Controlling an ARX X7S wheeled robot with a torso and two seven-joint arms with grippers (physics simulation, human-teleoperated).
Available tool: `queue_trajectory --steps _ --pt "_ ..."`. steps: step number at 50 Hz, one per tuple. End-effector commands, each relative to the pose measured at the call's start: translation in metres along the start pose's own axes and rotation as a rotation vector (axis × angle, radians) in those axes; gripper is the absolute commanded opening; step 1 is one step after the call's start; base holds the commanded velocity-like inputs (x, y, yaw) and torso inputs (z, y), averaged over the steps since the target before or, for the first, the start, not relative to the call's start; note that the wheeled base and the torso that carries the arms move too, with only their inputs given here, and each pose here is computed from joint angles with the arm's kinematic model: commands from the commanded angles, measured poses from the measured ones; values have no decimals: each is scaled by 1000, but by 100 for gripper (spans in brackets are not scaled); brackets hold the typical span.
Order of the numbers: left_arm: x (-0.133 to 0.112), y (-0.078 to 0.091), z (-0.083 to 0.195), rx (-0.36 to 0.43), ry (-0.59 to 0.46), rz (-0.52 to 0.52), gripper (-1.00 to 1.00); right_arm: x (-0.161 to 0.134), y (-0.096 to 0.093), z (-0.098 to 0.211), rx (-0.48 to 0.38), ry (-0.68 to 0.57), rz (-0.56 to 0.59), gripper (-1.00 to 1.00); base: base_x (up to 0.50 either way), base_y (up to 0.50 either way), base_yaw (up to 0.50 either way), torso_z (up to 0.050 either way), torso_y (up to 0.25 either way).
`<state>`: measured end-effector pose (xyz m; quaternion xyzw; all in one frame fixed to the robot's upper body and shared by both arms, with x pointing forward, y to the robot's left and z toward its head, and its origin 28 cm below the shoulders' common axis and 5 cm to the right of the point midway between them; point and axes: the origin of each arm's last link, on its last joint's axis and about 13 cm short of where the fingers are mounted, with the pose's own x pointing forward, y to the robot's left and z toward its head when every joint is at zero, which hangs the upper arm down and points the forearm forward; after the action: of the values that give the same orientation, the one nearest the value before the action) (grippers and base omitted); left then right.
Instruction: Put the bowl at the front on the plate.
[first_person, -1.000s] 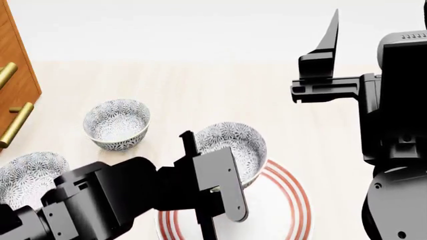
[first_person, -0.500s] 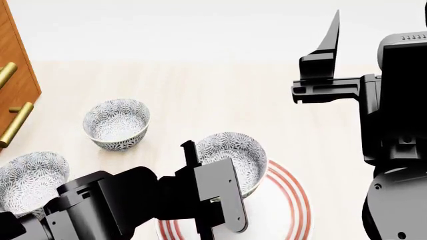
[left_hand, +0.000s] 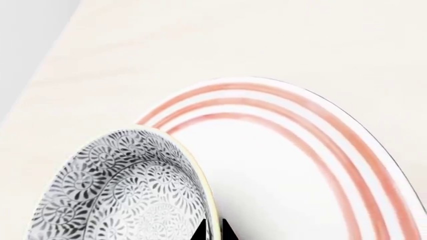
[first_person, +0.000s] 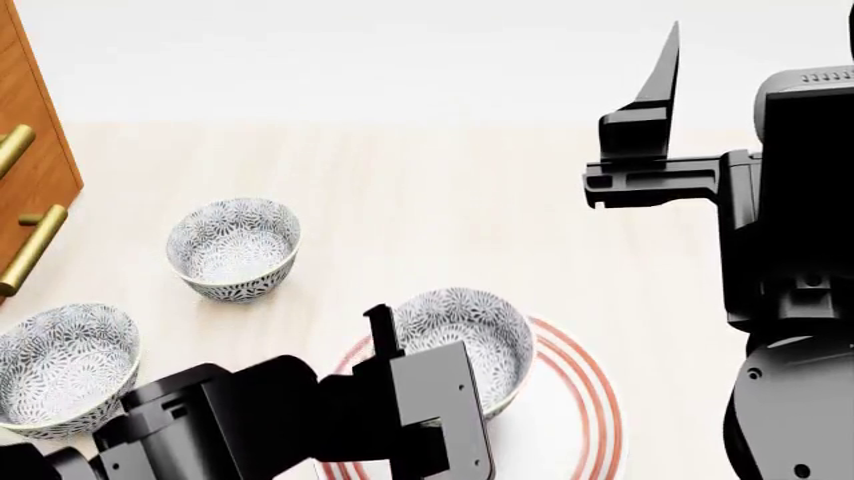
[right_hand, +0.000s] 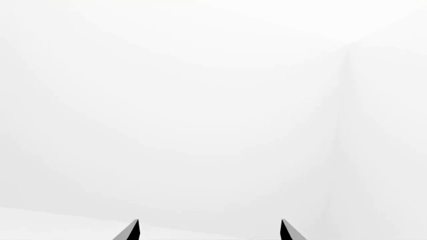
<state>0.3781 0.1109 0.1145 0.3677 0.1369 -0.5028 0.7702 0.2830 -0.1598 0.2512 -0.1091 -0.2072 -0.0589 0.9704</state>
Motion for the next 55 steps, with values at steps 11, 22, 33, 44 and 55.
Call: queue_trajectory --steps 11,22,33,44,55 --pt "3 -6 -1 -4 -7 -10 -100 0 0 -1 5 2 -2 100 0 0 0 0 0" --pt "6 -8 -6 -7 3 -12 -100 0 1 -2 3 3 1 100 0 0 0 0 0" --pt "2 -9 -6 16 -5 -31 100 0 0 -2 2 2 -1 100 0 0 0 0 0" --pt "-2 -9 -4 10 -19 -45 100 1 1 -1 1 2 1 100 0 0 0 0 0" --pt "-10 -9 2 -8 -53 -60 100 1 1 -2 4 2 1 100 0 0 0 0 0"
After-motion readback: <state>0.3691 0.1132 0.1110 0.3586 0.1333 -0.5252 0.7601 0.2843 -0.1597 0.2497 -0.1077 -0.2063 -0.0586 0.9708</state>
